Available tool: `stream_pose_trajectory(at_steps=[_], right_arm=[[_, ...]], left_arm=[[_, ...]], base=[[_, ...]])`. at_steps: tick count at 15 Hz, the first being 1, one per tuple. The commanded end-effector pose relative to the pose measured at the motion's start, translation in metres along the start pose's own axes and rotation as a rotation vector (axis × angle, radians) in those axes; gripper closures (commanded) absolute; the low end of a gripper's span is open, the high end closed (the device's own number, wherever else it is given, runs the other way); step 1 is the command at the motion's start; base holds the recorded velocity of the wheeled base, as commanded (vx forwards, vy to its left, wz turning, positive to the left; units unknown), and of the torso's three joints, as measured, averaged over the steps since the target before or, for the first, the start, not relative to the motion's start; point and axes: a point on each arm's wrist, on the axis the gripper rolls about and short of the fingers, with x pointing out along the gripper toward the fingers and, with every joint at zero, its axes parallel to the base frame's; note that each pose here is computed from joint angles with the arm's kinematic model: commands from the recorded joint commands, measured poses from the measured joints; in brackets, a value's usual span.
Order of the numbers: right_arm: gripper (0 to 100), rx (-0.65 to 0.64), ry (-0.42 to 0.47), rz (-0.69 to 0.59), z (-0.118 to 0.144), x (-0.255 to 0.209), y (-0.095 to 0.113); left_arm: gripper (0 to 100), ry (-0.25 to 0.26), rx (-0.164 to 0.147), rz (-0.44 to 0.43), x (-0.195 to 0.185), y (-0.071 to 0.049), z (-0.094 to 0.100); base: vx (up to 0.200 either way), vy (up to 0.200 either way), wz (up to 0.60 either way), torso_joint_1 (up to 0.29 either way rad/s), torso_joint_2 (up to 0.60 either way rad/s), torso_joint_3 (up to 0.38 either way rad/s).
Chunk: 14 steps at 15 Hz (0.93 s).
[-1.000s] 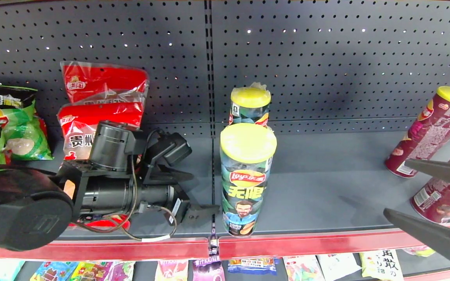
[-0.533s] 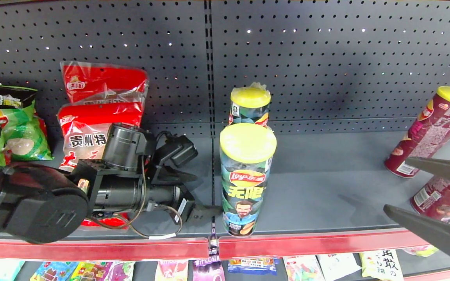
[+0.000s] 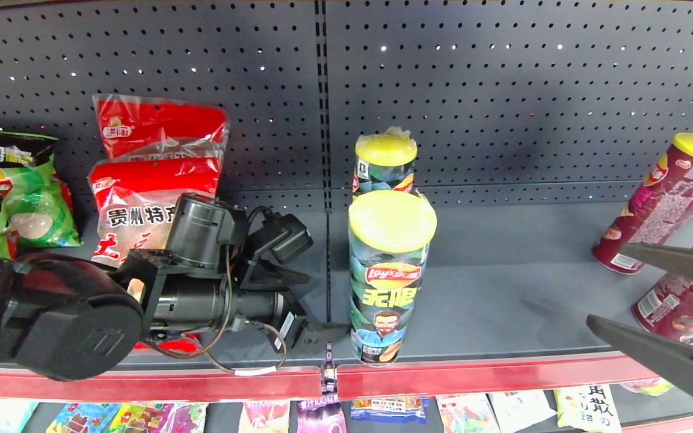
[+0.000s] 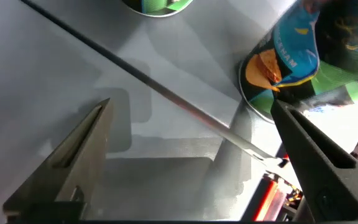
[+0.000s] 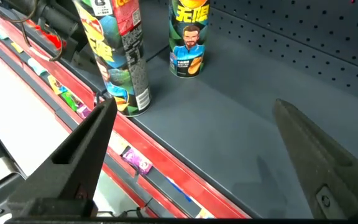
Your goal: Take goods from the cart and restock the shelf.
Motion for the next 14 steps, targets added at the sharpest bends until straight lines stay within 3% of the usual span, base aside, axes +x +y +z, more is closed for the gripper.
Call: stream_pose_trajectory(at_steps=[1, 8, 12, 14], right_arm=[[0, 0.004, 0.001, -0.005, 0.000, 0.000, -0.001], [0, 0.011, 0.013, -0.010, -0.004, 0.000, -0.001], [0, 0.020, 0.046, -0.044, -0.016, -0.003, -0.003], [0, 0.018, 0.043, -0.058, -0.029, -0.017, 0.000]], left_arm=[[0, 0.001, 0.000, 0.000, 0.000, 0.000, 0.000], [0, -0.017, -0.008, 0.029, -0.011, 0.002, 0.002], [0, -0.144, -0.066, 0.185, -0.074, 0.018, 0.009], [0, -0.230, -0.111, 0.288, -0.136, 0.003, -0.005]], base=[[0.000, 0.000, 0.00, 0.000, 0.00, 0.000], [0.000, 0.000, 0.00, 0.000, 0.00, 0.000], [0.000, 0.000, 0.00, 0.000, 0.00, 0.000], [0.000, 0.000, 0.00, 0.000, 0.00, 0.000]])
